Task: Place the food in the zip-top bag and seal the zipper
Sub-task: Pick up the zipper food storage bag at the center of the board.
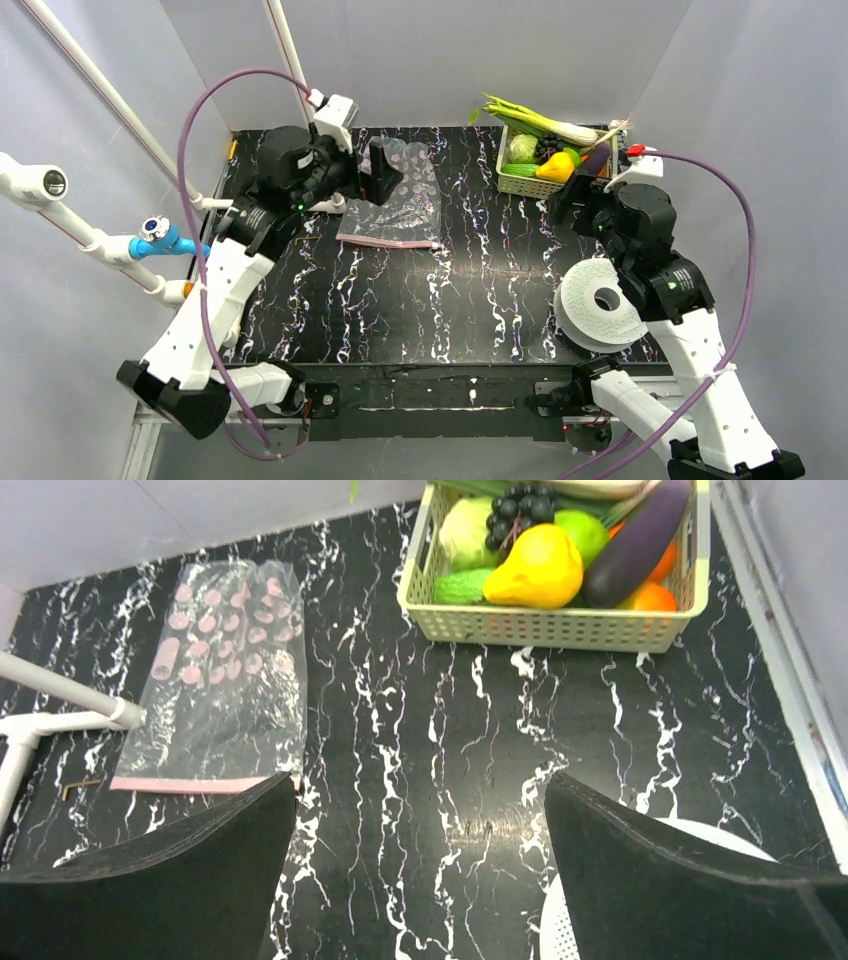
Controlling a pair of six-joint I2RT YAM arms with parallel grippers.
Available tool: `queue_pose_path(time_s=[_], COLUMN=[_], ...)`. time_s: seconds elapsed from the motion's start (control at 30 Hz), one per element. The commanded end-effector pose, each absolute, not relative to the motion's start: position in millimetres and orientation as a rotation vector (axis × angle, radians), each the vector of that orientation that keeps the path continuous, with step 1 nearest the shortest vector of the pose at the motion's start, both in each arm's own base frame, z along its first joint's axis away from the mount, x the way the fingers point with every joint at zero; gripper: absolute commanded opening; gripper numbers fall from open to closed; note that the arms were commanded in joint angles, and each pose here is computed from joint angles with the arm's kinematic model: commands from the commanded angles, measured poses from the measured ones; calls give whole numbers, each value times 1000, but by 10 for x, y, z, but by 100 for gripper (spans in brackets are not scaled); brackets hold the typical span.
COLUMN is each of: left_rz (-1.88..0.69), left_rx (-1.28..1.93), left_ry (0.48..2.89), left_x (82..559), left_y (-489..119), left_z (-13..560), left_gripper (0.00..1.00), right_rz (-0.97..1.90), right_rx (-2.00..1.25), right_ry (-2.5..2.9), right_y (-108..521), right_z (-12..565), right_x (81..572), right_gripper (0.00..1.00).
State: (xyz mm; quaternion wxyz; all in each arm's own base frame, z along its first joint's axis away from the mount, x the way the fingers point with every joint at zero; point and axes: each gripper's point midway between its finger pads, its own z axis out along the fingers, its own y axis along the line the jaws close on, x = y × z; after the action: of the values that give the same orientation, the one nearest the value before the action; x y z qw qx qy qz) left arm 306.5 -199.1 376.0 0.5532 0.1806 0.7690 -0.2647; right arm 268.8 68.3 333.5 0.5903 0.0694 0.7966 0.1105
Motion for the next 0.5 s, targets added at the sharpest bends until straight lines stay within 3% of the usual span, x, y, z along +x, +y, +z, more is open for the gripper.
queue_pose_path(time_s=[0.0,0.47], left_rz=[-446,-113], left_rx=[475,507], left_ry=[1848,1917], left_x=[3232,3317], left_y=[-1873,-1584], left_z=[3700,2964], left_gripper=[100,99], right_rz=[281,473], right_rx=[177,19], right_ry=[1920,2210], right_y=[747,1370], right_z=[3126,2407], right_x=[2715,2866], right_gripper=[100,100])
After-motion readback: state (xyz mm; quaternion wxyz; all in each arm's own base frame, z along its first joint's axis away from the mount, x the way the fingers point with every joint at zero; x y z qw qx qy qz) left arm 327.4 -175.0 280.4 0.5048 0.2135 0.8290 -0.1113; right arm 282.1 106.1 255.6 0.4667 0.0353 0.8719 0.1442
